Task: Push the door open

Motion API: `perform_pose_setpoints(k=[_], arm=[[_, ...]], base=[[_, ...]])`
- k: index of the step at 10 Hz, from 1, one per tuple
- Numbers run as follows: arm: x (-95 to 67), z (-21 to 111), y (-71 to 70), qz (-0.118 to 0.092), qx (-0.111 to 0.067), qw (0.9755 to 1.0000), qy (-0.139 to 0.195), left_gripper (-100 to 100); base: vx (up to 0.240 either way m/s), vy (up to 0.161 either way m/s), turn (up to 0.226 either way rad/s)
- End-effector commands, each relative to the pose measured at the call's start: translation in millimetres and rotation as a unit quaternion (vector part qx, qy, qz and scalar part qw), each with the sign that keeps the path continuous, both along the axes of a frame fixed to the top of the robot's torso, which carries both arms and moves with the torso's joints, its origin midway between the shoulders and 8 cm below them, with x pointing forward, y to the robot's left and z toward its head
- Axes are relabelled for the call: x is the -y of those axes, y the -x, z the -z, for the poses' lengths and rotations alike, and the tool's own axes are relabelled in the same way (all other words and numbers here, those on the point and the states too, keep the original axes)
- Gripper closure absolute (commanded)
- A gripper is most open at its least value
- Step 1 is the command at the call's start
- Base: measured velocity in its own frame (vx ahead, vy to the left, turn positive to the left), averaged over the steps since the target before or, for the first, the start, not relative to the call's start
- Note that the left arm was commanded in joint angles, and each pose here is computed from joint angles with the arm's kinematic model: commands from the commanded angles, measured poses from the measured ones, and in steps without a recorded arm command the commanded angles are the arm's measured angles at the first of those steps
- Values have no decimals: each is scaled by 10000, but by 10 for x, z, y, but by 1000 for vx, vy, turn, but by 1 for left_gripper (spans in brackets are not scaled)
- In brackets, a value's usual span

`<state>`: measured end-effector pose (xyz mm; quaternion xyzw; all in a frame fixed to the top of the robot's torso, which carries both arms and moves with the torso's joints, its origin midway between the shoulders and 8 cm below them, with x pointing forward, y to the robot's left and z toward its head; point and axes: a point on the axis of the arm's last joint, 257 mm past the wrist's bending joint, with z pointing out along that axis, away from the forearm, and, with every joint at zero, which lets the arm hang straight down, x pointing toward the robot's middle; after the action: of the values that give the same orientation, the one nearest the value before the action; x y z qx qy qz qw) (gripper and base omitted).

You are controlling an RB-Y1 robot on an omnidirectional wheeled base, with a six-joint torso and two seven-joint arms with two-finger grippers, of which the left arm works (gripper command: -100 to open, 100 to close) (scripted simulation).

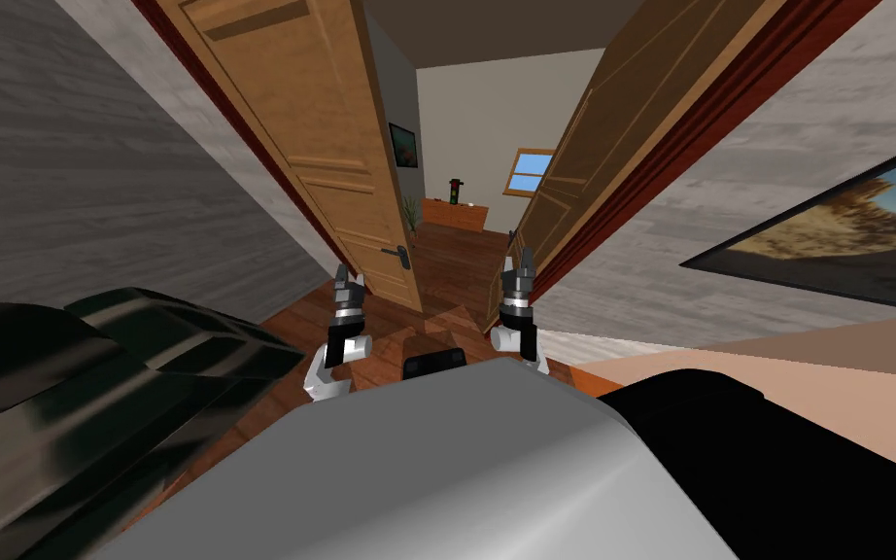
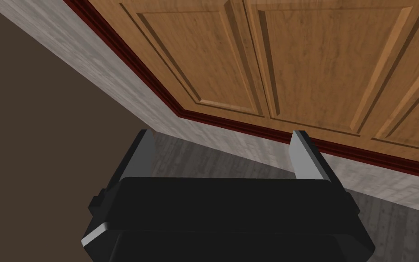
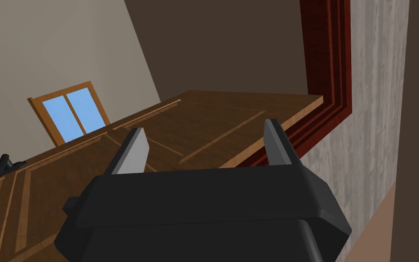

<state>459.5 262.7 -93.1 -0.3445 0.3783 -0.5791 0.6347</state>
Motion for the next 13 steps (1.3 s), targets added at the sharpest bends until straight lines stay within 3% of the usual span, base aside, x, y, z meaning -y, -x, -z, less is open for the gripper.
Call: perform_pose_setpoints(k=[1, 7, 13], arm=[[-2, 139, -85, 12, -141, 9999, 13, -100], [56, 552, -448, 70, -612, 9981, 76, -100], [146, 983, -769, 129, -1120, 9935, 145, -100]], base=[[55, 110, -144], [44, 126, -157], [44, 126, -156]])
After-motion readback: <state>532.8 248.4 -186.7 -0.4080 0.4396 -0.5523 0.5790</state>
